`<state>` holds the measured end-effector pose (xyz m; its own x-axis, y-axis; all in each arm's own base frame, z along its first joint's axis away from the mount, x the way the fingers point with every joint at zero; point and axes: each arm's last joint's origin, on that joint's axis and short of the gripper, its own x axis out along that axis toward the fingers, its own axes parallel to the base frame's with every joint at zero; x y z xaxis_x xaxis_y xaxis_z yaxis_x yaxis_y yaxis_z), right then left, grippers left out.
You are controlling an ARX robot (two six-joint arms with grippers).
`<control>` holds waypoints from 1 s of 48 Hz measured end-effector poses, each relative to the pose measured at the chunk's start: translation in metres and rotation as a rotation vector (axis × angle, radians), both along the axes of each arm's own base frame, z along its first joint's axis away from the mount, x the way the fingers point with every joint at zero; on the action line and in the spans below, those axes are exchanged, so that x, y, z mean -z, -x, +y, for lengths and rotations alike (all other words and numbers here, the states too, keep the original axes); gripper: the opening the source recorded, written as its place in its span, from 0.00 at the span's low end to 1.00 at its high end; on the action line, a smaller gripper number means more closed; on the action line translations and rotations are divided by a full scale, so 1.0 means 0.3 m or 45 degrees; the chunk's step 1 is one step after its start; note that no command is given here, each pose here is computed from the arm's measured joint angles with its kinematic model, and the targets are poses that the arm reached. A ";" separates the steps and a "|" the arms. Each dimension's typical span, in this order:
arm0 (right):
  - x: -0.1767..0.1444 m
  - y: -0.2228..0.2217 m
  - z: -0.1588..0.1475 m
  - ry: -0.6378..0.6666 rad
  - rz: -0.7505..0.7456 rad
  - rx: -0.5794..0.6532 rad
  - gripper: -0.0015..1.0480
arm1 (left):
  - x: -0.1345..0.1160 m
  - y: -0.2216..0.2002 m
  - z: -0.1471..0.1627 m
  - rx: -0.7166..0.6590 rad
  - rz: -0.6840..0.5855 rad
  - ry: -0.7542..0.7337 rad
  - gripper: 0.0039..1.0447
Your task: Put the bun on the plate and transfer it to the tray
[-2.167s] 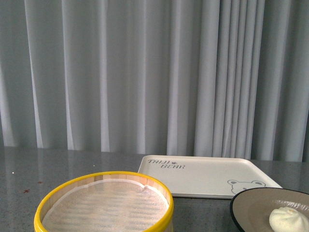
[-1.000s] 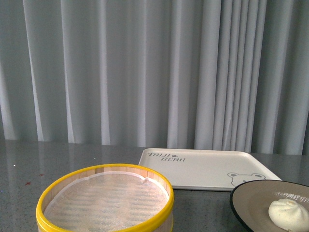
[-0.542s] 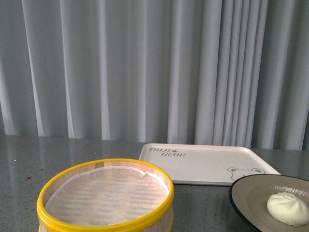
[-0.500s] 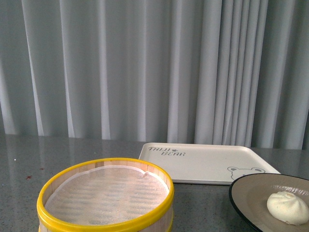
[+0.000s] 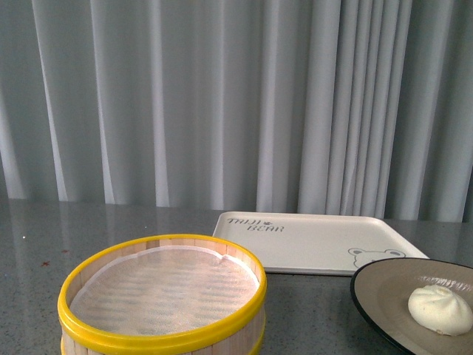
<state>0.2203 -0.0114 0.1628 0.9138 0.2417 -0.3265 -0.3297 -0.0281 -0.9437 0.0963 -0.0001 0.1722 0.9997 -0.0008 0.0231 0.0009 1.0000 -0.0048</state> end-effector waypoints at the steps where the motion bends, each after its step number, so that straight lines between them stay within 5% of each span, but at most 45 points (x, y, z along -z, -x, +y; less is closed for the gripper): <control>1: 0.000 -0.003 0.001 -0.003 0.002 0.002 0.92 | 0.000 0.000 0.000 0.000 0.000 0.000 0.94; 6: -0.006 -0.024 0.005 -0.035 -0.002 0.011 0.90 | 0.000 0.000 0.000 0.000 0.000 0.000 0.94; 29: 0.043 -0.030 0.013 -0.085 0.022 0.019 0.06 | 0.000 0.000 0.000 0.000 0.000 0.000 0.94; 48: -0.096 -0.073 0.010 -0.127 -0.080 0.013 0.03 | 0.000 0.000 0.000 0.000 0.000 0.000 0.94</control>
